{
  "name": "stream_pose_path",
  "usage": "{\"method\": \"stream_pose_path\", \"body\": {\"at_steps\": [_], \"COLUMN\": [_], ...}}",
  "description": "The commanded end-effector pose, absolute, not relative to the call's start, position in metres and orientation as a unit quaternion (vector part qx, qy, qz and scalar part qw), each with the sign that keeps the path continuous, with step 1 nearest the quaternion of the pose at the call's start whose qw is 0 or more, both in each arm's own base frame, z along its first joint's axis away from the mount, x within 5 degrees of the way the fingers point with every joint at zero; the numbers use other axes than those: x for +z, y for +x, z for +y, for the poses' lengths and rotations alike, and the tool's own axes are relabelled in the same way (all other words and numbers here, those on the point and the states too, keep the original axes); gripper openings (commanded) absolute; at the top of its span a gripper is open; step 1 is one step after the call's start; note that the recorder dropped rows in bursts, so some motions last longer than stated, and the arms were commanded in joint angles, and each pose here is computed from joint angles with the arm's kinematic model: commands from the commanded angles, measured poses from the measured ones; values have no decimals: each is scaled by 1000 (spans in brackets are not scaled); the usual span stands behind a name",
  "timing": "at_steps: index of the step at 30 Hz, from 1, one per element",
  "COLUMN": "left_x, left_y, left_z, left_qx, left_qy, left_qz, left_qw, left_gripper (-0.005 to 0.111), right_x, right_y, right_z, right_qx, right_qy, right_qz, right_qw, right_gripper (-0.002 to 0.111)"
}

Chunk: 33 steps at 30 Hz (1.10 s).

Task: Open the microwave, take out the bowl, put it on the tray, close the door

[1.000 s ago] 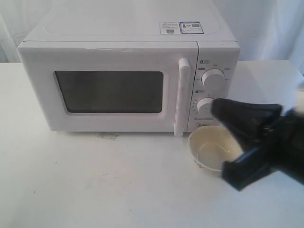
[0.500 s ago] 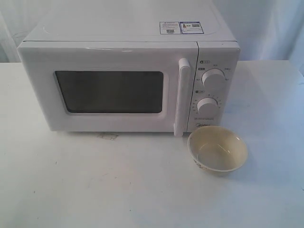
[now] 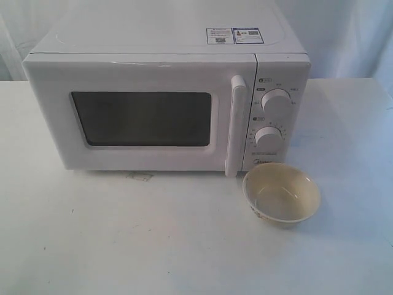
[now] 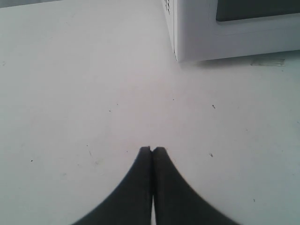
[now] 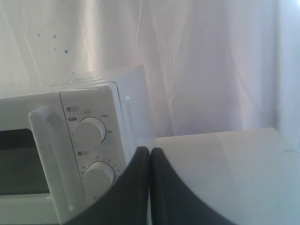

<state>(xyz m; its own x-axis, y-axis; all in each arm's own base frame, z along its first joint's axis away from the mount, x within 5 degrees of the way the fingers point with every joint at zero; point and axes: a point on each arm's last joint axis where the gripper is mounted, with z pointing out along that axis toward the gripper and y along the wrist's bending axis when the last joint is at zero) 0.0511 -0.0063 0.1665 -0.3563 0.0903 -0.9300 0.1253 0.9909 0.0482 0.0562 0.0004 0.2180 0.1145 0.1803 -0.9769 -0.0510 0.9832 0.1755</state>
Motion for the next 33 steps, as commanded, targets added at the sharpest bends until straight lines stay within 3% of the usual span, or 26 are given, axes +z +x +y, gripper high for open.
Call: {"method": "stream_pose_path", "body": {"at_steps": [1, 8, 13, 23, 33], "left_x": [165, 165, 165, 165, 165], "left_y": [51, 51, 51, 51, 51], "left_z": [-6, -6, -6, -6, -6], "left_qx": [-17, -17, -17, -17, -17], "left_qy": [61, 61, 61, 61, 61], "left_qz": [824, 824, 824, 824, 824], "left_qw": [562, 562, 562, 562, 562], "left_gripper": [0, 0, 0, 0, 0], "right_x": [214, 209, 204, 184, 182], "right_y": [56, 56, 56, 54, 54], "right_z": [3, 8, 8, -2, -2], "right_qx": [79, 95, 55, 11, 10], "right_qy": [35, 13, -23, 13, 14], "right_qz": [673, 694, 711, 787, 792], "right_qw": [735, 714, 700, 617, 611], "right_gripper": [0, 0, 0, 0, 0]}}
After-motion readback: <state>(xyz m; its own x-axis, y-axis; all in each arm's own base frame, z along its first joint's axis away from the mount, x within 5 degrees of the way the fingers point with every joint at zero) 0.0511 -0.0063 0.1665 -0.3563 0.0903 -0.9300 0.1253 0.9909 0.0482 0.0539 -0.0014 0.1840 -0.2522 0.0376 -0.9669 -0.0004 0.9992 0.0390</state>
